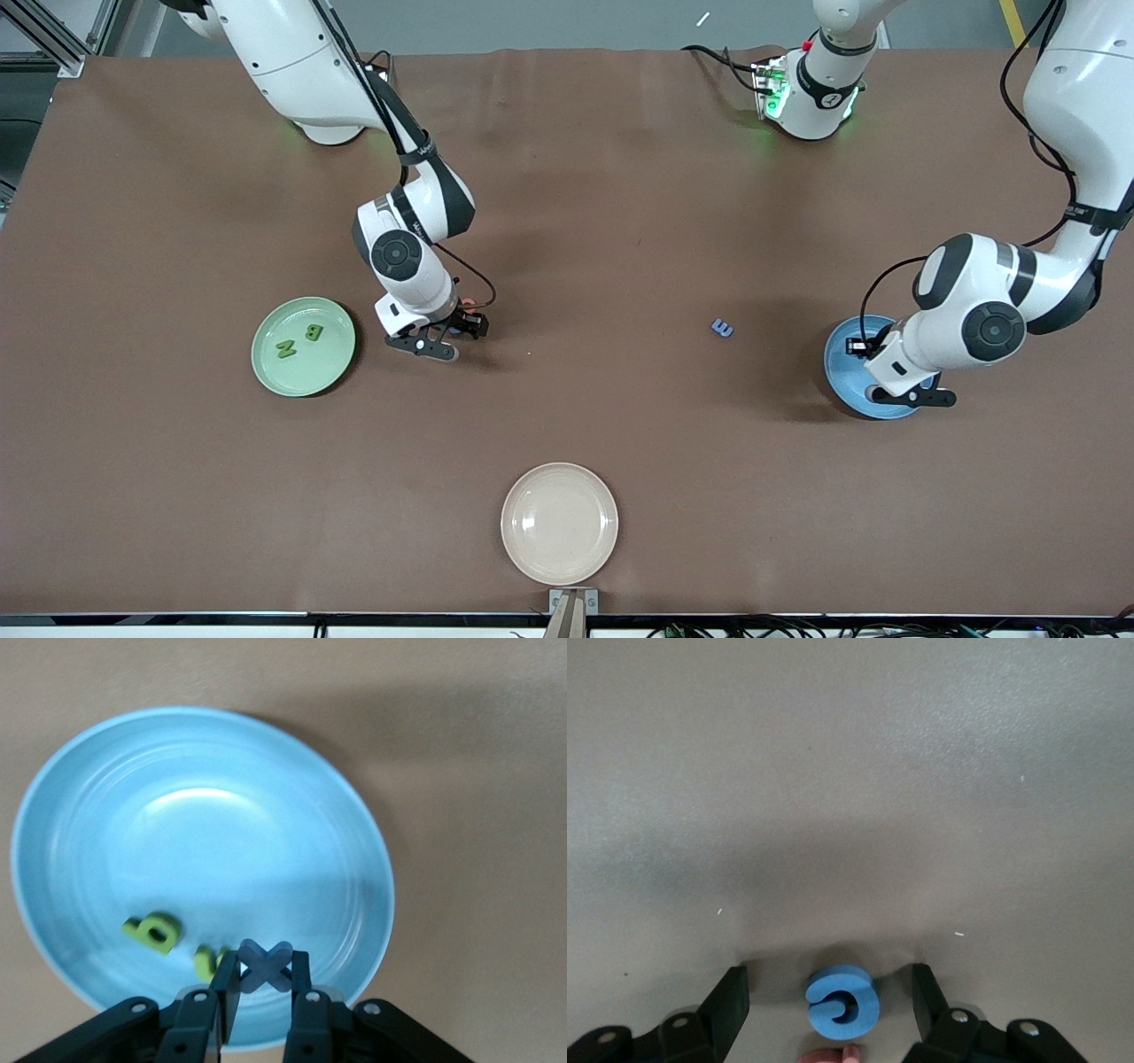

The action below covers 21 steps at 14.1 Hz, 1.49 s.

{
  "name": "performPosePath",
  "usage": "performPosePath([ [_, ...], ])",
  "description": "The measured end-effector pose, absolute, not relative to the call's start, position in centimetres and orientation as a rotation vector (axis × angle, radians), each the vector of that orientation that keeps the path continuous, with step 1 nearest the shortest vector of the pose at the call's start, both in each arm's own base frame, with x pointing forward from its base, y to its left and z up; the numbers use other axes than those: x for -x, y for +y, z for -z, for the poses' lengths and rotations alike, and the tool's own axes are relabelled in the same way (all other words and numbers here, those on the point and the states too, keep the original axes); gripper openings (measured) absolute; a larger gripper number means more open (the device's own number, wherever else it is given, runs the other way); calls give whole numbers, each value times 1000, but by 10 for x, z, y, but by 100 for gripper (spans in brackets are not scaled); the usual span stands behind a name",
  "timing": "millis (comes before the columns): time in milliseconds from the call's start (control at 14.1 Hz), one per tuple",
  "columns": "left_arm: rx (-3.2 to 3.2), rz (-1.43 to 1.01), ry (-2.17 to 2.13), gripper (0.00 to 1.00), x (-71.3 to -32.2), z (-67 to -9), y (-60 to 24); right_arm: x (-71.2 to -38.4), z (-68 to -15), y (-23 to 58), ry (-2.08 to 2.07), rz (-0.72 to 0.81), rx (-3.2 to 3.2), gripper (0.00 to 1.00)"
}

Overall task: Sort upper and lower case letters into plates
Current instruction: 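Drop the x in the blue plate while the right gripper places c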

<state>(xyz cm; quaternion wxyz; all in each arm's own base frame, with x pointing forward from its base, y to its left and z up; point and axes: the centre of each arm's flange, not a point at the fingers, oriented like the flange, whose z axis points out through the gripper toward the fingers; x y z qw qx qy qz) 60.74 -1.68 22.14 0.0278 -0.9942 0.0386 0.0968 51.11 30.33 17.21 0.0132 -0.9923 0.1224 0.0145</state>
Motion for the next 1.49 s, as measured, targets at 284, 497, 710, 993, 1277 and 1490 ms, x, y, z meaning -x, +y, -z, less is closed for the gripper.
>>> performPosePath([
  [284,3078,-258,169,27,-609,-203,-20,-511,-174,304,383,-44,3092,63],
  [497,3079,-245,182,27,-609,-193,-17,-512,-178,302,387,-50,3095,34],
  [710,3079,-242,183,27,-609,-192,-16,-513,-179,301,389,-57,3098,34],
  [993,3077,-244,183,27,-609,-191,-15,-530,-192,276,375,-143,3132,34],
  [1277,3077,-243,183,30,-609,-191,-15,-563,-234,196,229,-227,3133,34],
  [1490,3077,-226,182,56,-613,-196,-16,-582,-240,120,114,-239,3115,34],
])
